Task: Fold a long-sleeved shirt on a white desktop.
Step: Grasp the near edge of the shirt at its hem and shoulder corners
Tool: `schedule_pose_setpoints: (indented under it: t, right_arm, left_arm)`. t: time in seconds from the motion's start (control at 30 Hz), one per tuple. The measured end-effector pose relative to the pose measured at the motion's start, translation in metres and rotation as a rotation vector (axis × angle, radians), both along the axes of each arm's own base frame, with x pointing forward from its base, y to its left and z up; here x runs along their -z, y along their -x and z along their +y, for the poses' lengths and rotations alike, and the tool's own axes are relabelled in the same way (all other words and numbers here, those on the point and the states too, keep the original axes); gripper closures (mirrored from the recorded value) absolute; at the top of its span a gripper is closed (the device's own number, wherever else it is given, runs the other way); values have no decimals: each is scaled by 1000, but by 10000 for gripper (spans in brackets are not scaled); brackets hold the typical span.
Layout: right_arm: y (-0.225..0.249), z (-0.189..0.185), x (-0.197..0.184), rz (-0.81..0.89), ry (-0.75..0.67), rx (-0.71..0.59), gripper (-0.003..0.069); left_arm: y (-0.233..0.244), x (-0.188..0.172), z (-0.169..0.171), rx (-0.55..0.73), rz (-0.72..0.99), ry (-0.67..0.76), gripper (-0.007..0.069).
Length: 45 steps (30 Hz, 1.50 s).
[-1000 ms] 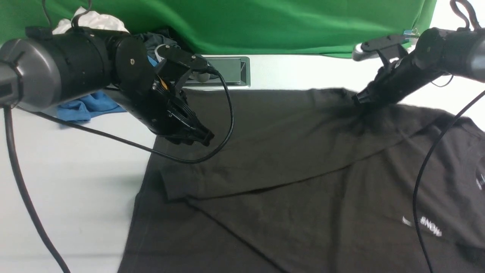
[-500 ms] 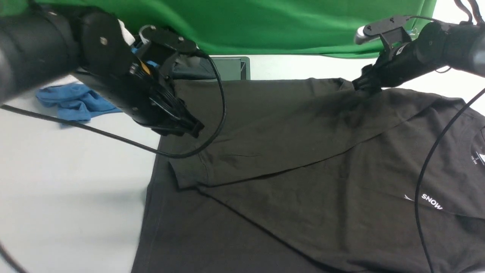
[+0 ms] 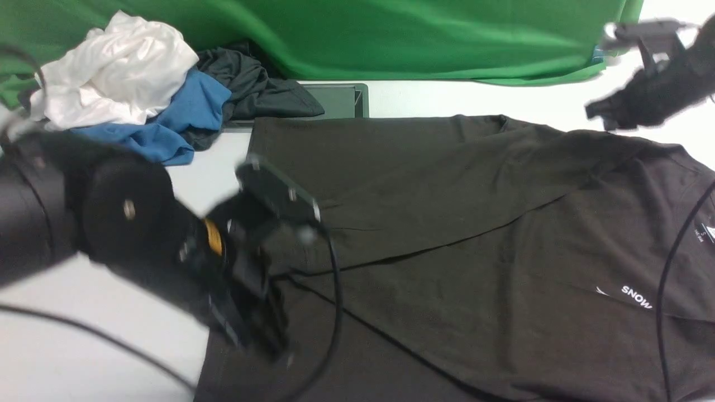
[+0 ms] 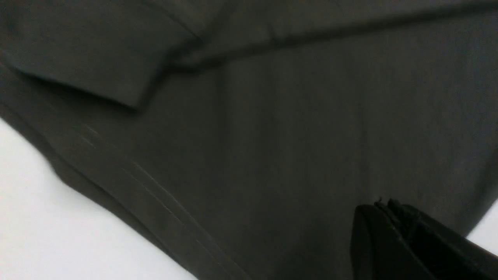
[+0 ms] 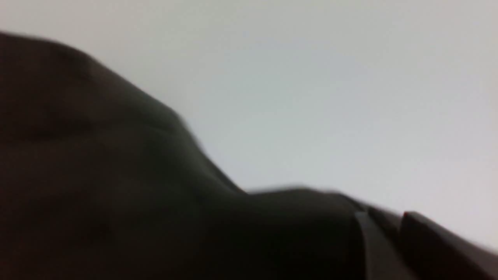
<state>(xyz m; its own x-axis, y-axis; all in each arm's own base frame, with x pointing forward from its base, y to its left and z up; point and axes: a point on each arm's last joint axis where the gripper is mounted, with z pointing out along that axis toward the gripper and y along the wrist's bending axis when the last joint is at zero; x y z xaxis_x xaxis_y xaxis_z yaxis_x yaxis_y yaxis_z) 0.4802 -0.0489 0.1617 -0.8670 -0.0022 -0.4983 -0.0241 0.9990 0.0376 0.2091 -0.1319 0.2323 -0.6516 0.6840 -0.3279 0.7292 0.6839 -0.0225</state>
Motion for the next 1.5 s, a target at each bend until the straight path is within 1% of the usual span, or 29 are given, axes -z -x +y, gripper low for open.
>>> schedule_pose_setpoints:
  t: [0.1, 0.13, 0.23, 0.33, 0.37, 0.4, 0.5, 0.53, 0.57, 0.6, 0.67, 0.73, 0.83, 0.9, 0.93, 0.97, 1.0, 1.03, 1.07, 1.1, 1.17, 1.27, 1.33, 1.37, 1.4, 1.5]
  right_arm:
    - [2, -10, 17, 57, -13, 21, 542]
    - [2, -10, 17, 57, -13, 21, 542]
    - [2, -11, 16, 65, -14, 21, 542]
    - [5, -11, 8, 65, -14, 17, 542]
    - [8, -10, -5, 59, -13, 12, 540]
    - [9, -10, -10, 55, -12, 11, 539]
    - [26, -8, -71, -19, 10, -6, 533]
    - [33, -7, -85, -36, 14, -9, 533]
    - [34, -6, -90, -43, 16, -9, 533]
    - [52, -4, -113, -64, 20, -15, 533]
    - [77, 3, -131, -66, 21, -25, 533]
    - [107, 14, -141, -52, 12, -34, 533]
    - [148, 37, -144, -40, -12, -52, 533]
    - [180, 57, -144, -58, -24, -86, 533]
    - [183, 61, -144, -65, -24, -98, 533]
    - [196, 69, -144, -80, -26, -121, 533]
    - [213, 84, -143, -117, -28, -175, 533]
    - [223, 91, -142, -134, -30, -202, 533]
    - [229, 94, -141, -143, -32, -216, 533]
    - [237, 100, -140, -154, -35, -240, 533]
    - [246, 107, -140, -162, -39, -272, 533]
    - [248, 108, -141, -166, -40, -279, 533]
    - [248, 108, -141, -170, -40, -281, 532]
    - [248, 108, -141, -169, -40, -281, 532]
    - [248, 108, -141, -171, -40, -281, 532]
    - [248, 108, -141, -172, -40, -280, 531]
  left_arm:
    - [6, 10, 2, 35, 20, -21, 606]
    - [6, 10, 2, 38, 19, -22, 606]
    - [8, 11, 2, 110, 4, -36, 606]
    - [8, 11, 2, 148, -8, -39, 606]
    - [8, 11, 2, 174, -16, -41, 606]
    - [8, 11, 2, 181, -20, -42, 606]
    - [9, 10, 0, 272, -38, -42, 606]
    - [10, 10, 0, 289, -36, -35, 606]
    - [10, 10, 0, 293, -34, -34, 606]
    - [13, 12, -2, 318, -19, -12, 605]
    - [19, 18, -2, 337, 7, 8, 596]
    - [28, 29, 0, 367, 45, 19, 561]
    - [40, 44, 4, 403, 88, 29, 461]
    - [46, 54, 8, 422, 84, 26, 353]
    - [47, 56, 8, 423, 84, 25, 342]
    - [47, 59, 9, 423, 59, 22, 300]
    - [46, 63, 11, 422, 18, 13, 211]
    - [46, 65, 12, 424, -3, 6, 167]
    - [45, 65, 12, 426, -17, 1, 143]
    - [45, 66, 13, 436, -25, -5, 102]
    - [46, 68, 13, 470, -20, -20, 57]
    - [50, 70, 12, 525, -11, -43, 45]
    - [54, 74, 10, 626, -49, -106, 46]
    - [55, 75, 10, 628, -51, -106, 46]
    - [58, 81, 11, 656, -49, -143, 56]
    - [60, 86, 12, 650, -49, -161, 80]
